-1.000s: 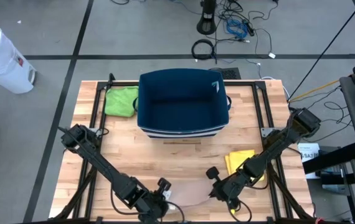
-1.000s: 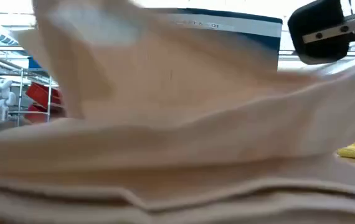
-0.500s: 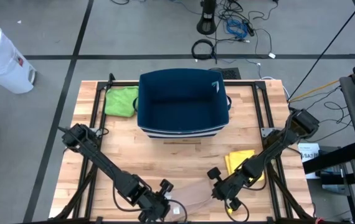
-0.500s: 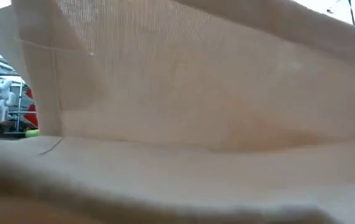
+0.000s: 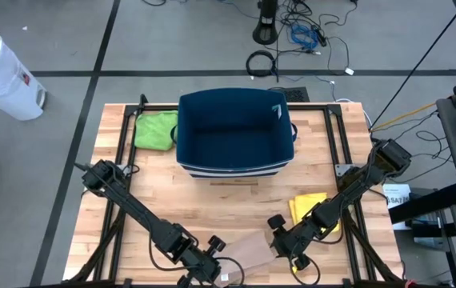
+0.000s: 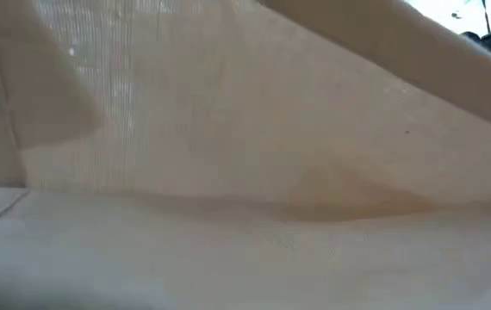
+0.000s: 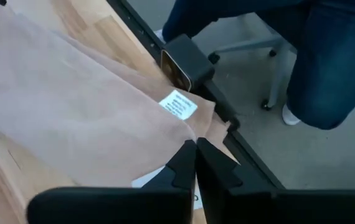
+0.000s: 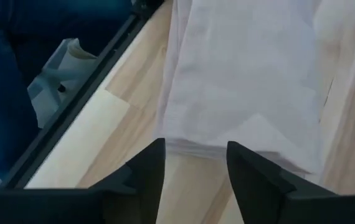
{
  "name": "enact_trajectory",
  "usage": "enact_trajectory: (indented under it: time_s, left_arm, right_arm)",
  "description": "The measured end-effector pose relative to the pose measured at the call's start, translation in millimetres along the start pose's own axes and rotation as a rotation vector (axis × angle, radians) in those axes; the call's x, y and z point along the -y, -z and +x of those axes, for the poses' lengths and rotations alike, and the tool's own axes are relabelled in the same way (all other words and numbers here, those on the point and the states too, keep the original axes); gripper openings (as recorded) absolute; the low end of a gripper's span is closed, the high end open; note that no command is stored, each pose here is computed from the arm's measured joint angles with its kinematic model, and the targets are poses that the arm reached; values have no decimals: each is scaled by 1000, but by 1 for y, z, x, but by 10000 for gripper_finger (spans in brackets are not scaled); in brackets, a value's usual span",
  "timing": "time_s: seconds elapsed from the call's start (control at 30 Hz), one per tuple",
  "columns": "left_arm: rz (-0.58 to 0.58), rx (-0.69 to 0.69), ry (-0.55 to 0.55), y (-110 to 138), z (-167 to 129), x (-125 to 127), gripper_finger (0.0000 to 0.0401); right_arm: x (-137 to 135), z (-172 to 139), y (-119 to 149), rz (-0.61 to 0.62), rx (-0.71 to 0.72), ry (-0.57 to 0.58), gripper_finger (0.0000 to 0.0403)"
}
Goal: Fold towel
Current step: Fold the light brown towel
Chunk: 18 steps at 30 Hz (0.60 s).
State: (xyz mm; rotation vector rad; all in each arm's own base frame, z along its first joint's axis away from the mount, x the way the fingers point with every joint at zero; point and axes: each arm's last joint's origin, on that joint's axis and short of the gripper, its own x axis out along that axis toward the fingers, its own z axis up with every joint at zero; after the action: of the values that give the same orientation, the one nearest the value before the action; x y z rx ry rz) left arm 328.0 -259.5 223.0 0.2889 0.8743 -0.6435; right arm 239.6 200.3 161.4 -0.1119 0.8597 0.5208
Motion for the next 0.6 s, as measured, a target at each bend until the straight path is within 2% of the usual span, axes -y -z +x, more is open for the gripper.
enact_trajectory:
  time_s: [0.4, 0.6]
  left_arm:
    - [-45, 27, -9, -3, 0, 2, 112]
    - [-99, 26, -93, -1, 4, -8, 125]
  right_arm:
    - [0, -3, 1, 31, -19, -12, 164]
    - [0, -3, -10, -18, 90, -9, 164]
